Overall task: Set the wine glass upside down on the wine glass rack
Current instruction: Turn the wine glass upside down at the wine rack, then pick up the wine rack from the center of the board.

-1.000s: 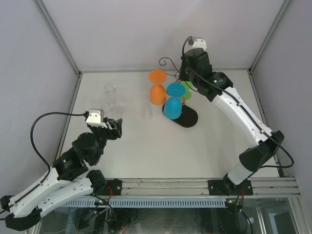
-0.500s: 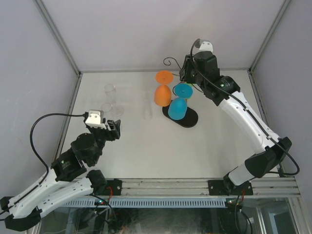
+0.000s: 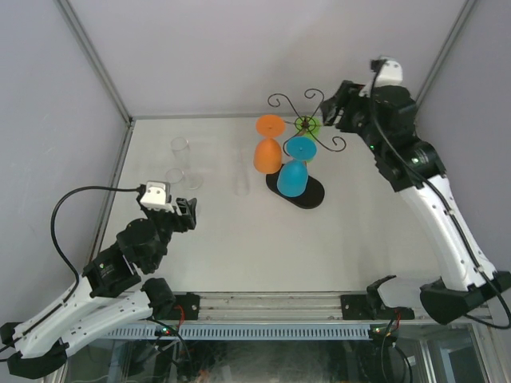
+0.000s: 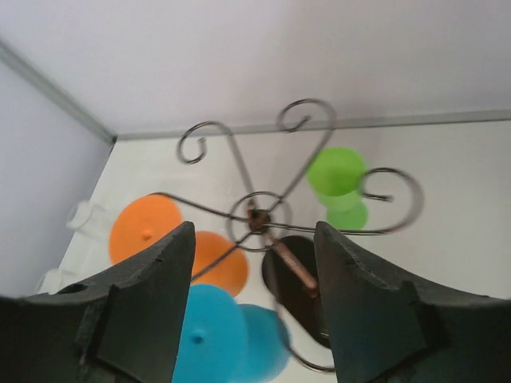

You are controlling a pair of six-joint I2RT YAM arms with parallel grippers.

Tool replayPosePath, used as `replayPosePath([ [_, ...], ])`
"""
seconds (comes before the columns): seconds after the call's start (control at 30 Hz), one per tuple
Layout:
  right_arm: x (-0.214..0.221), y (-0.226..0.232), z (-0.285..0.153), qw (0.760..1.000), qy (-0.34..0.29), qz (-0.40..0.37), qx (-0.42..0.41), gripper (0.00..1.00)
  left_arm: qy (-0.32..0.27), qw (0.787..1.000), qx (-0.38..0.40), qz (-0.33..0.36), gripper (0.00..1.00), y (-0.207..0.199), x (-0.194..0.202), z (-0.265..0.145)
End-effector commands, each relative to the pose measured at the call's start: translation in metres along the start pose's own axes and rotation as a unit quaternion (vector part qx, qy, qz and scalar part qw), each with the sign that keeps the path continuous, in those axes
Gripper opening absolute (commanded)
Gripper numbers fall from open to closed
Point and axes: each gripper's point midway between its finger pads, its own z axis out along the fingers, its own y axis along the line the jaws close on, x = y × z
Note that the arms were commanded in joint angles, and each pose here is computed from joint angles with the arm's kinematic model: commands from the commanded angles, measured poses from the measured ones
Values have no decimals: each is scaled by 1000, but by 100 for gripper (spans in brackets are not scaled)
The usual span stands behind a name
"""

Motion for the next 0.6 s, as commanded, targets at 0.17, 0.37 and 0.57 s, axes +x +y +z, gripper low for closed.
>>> replayPosePath([
  [0.17,-34,-117,-43,989,-92,23,116,71,-10,1000,-12,3,72,4,-15,-2],
  [0.37,-2,-180,-19,985,-84,29,149,80,-7,1000,-18,7,74,6,-13,-1],
  [0.57,47,-221,30,989,-94,72,83,89,-5,1000,-19,9,76,6,-11,0],
])
